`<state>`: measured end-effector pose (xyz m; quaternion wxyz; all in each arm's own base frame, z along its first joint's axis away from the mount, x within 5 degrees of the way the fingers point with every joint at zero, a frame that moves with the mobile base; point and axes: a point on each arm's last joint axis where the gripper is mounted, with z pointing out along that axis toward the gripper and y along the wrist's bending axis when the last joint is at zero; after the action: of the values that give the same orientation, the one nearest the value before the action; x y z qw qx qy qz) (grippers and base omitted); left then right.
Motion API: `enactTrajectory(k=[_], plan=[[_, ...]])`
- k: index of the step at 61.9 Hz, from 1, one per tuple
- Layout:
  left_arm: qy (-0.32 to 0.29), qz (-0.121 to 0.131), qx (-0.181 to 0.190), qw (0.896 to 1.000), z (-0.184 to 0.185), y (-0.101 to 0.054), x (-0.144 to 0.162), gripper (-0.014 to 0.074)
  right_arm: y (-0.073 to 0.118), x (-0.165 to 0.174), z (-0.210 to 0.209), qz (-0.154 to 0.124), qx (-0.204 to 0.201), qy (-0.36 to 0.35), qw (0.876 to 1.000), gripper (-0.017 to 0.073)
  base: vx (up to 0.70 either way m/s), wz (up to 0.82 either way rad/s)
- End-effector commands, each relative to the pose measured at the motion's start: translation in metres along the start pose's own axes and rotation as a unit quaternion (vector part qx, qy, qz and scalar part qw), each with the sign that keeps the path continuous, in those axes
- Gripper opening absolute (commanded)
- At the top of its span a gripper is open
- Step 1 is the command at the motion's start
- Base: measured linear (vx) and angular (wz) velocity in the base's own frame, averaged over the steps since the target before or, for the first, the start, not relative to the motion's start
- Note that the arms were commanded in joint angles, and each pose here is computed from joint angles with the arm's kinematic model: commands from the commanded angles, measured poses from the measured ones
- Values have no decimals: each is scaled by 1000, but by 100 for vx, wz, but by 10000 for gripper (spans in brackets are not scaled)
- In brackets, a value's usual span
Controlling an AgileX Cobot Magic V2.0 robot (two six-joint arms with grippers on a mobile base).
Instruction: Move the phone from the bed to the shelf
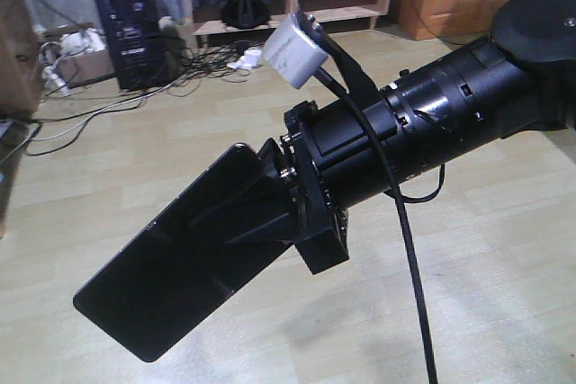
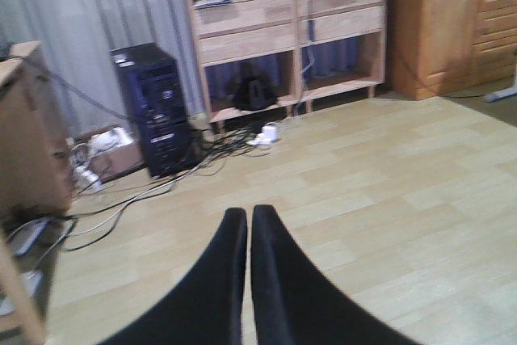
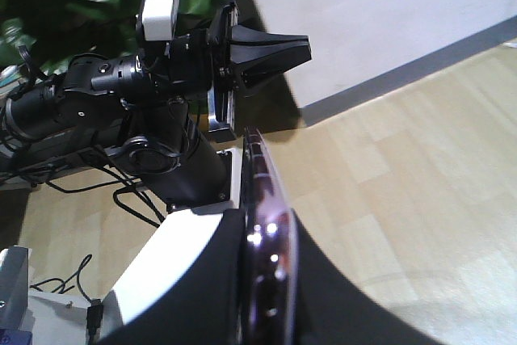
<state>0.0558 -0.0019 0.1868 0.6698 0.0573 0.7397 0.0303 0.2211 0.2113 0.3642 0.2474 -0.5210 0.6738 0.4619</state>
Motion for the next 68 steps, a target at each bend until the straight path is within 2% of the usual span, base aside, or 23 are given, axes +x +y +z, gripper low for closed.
enactTrajectory(k=[1, 68], plan=[[-50, -7, -5, 999, -2, 2, -15, 1, 22, -14, -12, -15, -38, -34, 999, -3, 21, -34], [-50, -7, -5, 999, -2, 2, -15, 1, 21, -14, -12, -15, -38, -35, 999, -3, 28, -25]])
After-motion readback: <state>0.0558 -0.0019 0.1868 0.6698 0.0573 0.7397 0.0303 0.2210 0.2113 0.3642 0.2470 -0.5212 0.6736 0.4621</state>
